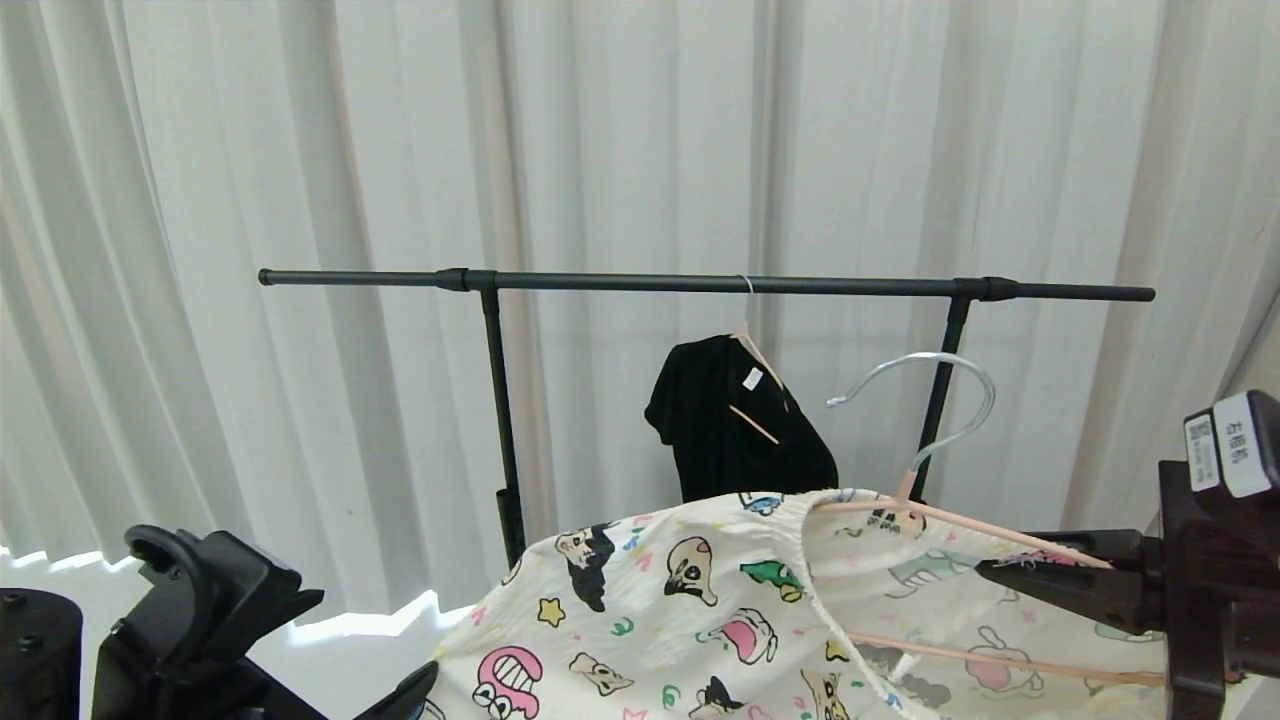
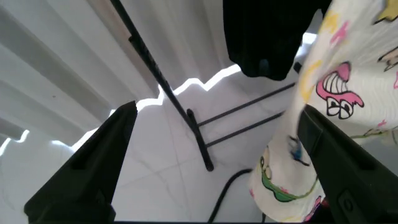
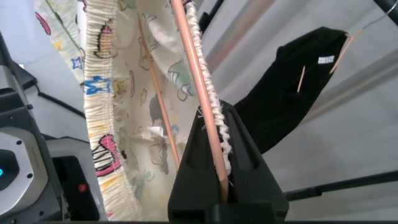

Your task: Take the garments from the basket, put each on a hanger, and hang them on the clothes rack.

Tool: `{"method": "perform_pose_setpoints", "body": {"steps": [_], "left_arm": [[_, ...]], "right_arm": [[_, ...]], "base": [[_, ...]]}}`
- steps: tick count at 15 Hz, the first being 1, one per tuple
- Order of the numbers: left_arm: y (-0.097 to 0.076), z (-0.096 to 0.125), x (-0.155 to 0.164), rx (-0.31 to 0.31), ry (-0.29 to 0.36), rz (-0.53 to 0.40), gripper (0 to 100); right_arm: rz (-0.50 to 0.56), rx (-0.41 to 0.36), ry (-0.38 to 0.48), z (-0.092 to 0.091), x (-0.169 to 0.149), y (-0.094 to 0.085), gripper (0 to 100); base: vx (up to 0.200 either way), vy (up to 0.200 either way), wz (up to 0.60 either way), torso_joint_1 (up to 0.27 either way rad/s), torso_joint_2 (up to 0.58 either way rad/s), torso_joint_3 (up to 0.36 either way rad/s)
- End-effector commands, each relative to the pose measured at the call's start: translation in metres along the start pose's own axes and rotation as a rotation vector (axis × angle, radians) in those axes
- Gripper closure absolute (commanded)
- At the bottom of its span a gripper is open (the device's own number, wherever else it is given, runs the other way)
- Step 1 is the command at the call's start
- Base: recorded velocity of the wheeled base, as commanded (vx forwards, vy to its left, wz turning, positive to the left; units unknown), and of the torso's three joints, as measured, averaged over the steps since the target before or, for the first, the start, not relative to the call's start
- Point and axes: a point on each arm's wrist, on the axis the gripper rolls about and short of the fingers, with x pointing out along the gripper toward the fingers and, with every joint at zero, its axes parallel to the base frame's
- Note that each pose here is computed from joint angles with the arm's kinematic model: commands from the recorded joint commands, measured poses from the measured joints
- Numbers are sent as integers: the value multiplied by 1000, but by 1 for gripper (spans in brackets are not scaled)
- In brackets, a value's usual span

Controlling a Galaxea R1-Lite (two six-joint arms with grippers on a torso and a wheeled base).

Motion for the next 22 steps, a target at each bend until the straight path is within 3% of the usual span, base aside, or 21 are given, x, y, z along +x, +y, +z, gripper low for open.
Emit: {"method": "perform_pose_setpoints", "body": {"steps": [1, 2, 5, 6, 8, 10, 12, 13, 16, 19, 22], "left_arm": [[2, 5, -11, -13, -71, 7, 0], [4, 14, -16, -47, -123, 0, 0], [9, 64, -22, -224, -275, -46, 0], [9, 70, -18, -232, -269, -35, 0], [7, 62, -5, -175, -192, 10, 0], [5, 49, 4, -42, -124, 34, 0], [4, 43, 5, 100, -100, 40, 0], [4, 41, 5, 130, -94, 40, 0], [3, 29, 5, 143, -58, 51, 0], [6, 27, 1, 136, -53, 122, 0], [6, 28, 2, 136, -52, 123, 0]], "right_arm": [[-14, 9, 13, -3, 0, -2, 100], [-25, 15, 18, -5, -1, -4, 100], [-66, 37, 47, -11, -2, -9, 100], [-104, 51, 79, -16, -2, -12, 100], [-193, 115, 150, -28, -2, -12, 100], [-261, 217, 182, -34, -1, -12, 100], [-370, 303, 225, -40, -3, -15, 100], [-411, 339, 246, -43, -5, -16, 100], [-534, 441, 310, -53, -11, -24, 100], [-584, 471, 323, -57, -16, -30, 100], [-584, 469, 321, -58, -17, -29, 100]], "base": [[0, 0, 0, 0, 0, 0], [0, 0, 0, 0, 0, 0], [0, 0, 0, 0, 0, 0], [0, 0, 0, 0, 0, 0], [0, 0, 0, 0, 0, 0], [0, 0, 0, 0, 0, 0], [0, 0, 0, 0, 0, 0], [0, 0, 0, 0, 0, 0], [0, 0, 0, 0, 0, 0], [0, 0, 0, 0, 0, 0], [0, -200, 0, -1, 2, 1]]}}
